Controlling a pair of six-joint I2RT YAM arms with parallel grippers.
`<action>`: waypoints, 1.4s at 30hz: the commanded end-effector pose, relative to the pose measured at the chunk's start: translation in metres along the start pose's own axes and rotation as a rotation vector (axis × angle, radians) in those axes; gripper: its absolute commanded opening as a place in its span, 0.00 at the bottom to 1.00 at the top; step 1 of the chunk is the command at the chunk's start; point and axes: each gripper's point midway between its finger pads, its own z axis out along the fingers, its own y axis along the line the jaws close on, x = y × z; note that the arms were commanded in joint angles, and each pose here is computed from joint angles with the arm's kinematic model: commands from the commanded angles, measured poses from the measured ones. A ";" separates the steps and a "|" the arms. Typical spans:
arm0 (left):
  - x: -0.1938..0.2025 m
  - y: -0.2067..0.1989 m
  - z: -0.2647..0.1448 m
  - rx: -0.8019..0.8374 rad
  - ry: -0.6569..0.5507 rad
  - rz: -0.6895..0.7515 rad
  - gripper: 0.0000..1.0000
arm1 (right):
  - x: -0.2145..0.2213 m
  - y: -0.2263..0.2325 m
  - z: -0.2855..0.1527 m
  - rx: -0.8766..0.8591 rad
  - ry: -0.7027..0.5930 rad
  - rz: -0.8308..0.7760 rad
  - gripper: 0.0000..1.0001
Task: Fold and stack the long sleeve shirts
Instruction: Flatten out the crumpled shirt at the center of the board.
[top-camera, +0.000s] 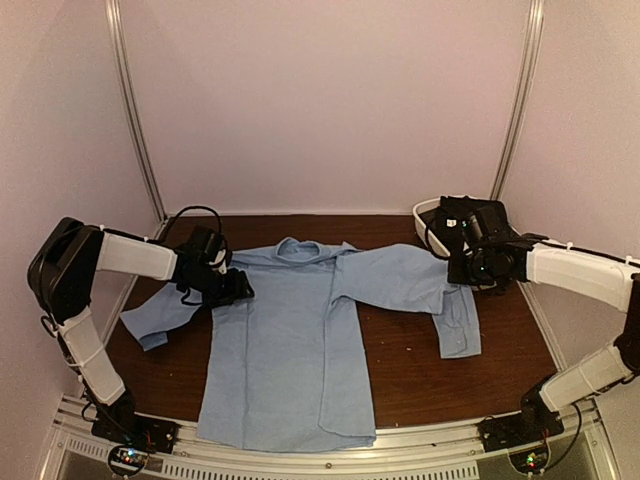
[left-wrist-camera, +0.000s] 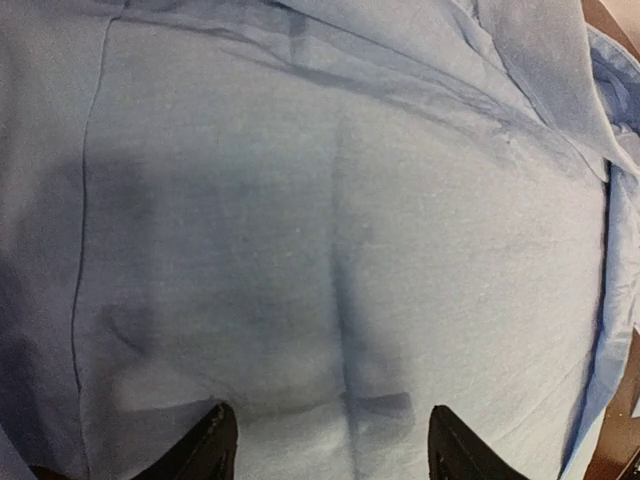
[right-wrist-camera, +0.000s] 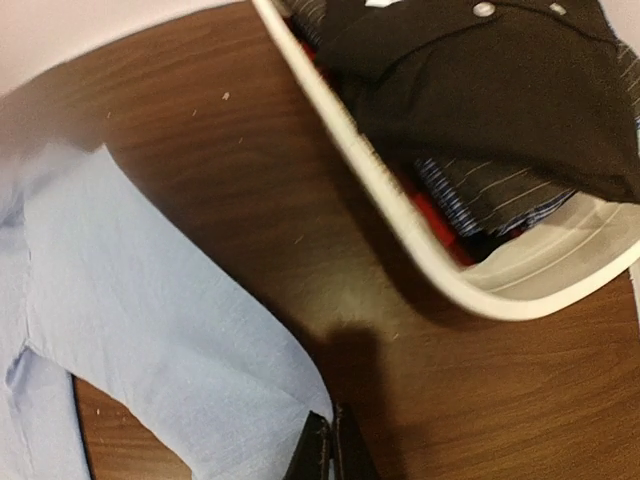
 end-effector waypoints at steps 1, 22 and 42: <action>-0.004 0.006 0.002 -0.008 -0.023 -0.011 0.67 | -0.057 -0.030 -0.015 0.044 -0.097 0.026 0.00; -0.003 0.018 -0.001 -0.043 -0.011 -0.022 0.67 | -0.172 -0.050 0.013 0.060 -0.146 0.015 0.00; -0.034 -0.068 -0.011 0.113 -0.043 0.114 0.66 | -0.015 0.097 -0.017 -0.233 -0.013 -0.170 0.60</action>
